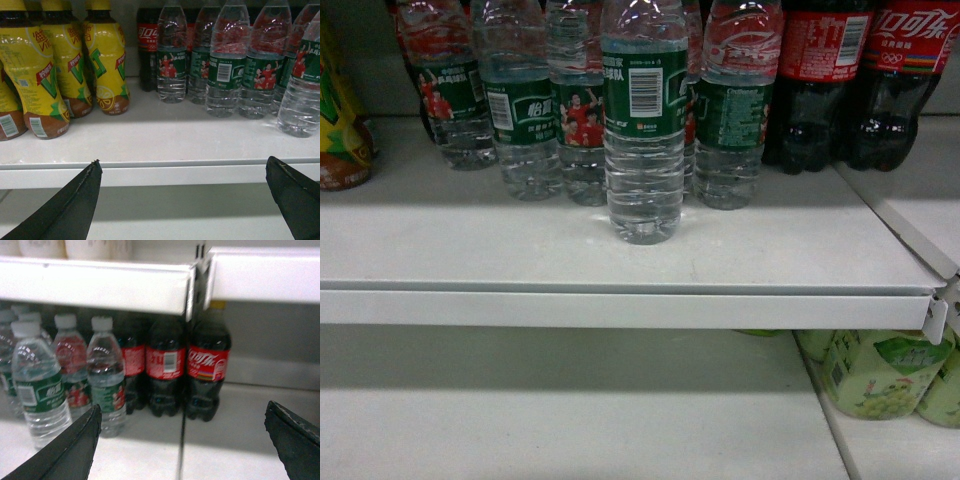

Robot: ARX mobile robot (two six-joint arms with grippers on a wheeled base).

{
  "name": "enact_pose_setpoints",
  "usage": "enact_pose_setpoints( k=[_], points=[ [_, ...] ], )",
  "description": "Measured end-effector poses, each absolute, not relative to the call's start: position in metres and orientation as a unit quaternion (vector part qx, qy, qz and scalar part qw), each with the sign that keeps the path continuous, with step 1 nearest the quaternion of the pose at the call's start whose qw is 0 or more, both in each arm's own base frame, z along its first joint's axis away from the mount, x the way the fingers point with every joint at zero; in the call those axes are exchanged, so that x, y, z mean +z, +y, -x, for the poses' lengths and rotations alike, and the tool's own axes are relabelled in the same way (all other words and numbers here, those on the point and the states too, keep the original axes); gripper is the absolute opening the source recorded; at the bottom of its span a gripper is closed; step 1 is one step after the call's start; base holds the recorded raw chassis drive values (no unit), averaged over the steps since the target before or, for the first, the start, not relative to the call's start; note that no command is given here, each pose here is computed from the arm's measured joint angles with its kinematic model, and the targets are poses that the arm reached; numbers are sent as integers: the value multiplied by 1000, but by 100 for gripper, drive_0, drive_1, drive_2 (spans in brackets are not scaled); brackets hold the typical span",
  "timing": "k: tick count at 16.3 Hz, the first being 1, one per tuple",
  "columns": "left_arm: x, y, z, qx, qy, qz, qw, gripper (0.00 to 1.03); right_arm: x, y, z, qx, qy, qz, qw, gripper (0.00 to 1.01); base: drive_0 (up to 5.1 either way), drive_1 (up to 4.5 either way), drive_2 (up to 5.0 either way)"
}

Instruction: Move water from second to third shelf

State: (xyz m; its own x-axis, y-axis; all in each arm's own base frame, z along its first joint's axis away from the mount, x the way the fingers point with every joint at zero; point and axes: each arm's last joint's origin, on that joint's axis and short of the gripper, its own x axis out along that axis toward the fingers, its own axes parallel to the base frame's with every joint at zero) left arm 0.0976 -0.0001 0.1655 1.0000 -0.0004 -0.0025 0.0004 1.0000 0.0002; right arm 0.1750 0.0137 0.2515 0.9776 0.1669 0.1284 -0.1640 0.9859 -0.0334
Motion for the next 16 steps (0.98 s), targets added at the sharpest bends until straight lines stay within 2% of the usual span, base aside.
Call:
enact_pose_setpoints(
  k=[2,4,5,6,8,12,14,16],
  points=[
    [166,0,-98,0,1,0,1000,98,236,35,-190,135,-31,20,990,98,0,0,0],
    [166,0,-98,0,1,0,1000,98,222,57,-210,171,4,23,985,98,0,0,0],
    [166,0,-98,0,1,0,1000,98,216,75,-221,201,29,26,979,98,0,0,0],
    [166,0,-98,0,1,0,1000,98,213,99,-231,247,48,29,967,98,0,0,0],
    [166,0,-98,0,1,0,1000,98,210,129,-248,284,69,31,956,98,0,0,0],
    [166,0,-98,0,1,0,1000,98,216,165,-268,315,78,13,946,98,0,0,0],
    [166,0,-98,0,1,0,1000,98,211,175,-282,293,109,0,950,98,0,0,0],
    [166,0,-98,0,1,0,1000,98,210,178,-293,282,113,-14,953,98,0,0,0]
  ],
)
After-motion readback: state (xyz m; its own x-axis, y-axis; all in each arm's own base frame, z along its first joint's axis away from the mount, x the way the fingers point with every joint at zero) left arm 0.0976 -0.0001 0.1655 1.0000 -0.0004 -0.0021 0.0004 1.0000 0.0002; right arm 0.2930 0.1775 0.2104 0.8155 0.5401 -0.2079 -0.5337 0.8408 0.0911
